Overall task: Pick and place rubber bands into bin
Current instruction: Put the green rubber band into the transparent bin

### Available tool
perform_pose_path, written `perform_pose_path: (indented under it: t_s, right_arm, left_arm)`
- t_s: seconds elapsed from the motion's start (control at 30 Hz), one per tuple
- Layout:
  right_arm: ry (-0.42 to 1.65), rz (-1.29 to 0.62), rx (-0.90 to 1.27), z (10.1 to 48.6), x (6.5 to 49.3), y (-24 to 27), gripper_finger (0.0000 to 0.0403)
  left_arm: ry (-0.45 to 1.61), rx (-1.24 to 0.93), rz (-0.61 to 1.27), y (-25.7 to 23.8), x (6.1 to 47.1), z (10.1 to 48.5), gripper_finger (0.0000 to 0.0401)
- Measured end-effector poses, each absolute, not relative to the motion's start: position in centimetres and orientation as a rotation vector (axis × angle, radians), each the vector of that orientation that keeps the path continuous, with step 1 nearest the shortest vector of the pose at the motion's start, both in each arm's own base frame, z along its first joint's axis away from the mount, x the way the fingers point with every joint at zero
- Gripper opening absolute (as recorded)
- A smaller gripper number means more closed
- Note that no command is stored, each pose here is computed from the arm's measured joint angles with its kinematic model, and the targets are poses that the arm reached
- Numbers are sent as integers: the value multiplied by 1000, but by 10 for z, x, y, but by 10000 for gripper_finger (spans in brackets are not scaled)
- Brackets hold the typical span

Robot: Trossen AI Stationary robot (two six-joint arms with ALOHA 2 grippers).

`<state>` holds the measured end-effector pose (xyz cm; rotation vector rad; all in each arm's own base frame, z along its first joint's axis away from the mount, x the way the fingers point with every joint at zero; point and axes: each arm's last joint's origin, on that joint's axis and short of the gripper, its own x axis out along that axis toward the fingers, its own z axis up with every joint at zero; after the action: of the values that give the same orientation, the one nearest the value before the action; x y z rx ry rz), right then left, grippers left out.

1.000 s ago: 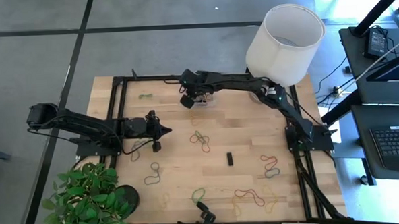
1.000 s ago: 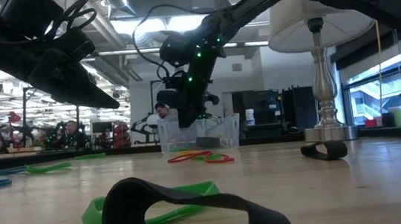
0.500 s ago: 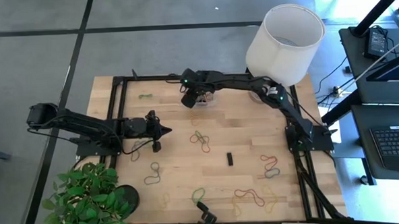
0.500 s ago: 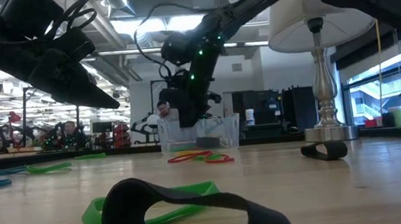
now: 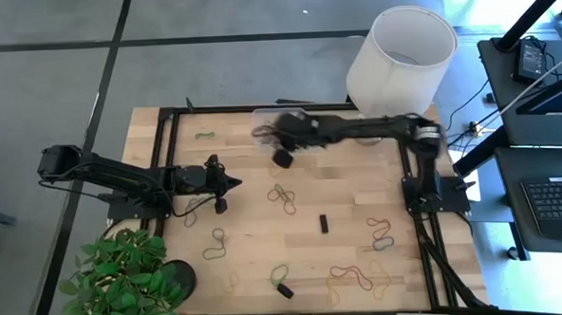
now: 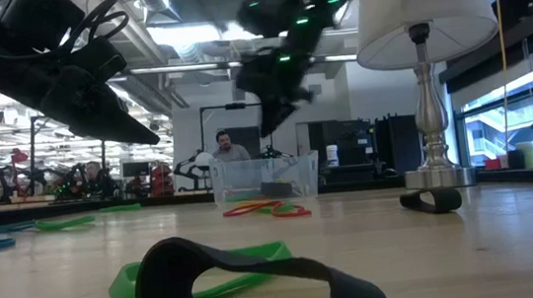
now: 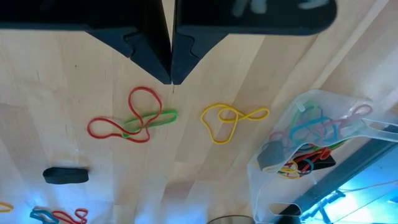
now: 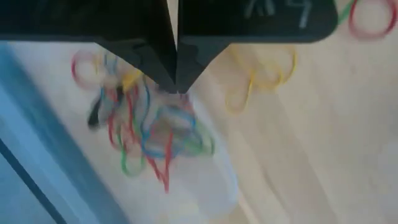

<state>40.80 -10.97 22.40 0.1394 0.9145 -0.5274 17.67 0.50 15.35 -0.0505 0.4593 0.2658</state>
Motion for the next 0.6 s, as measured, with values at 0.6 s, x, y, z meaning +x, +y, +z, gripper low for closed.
perform_pose_path:
  t_s: [0.6]
  right_arm:
    - [474, -250, 315, 167, 212, 50, 9]
  left_arm:
    - [446, -40, 313, 6, 177, 155, 5]
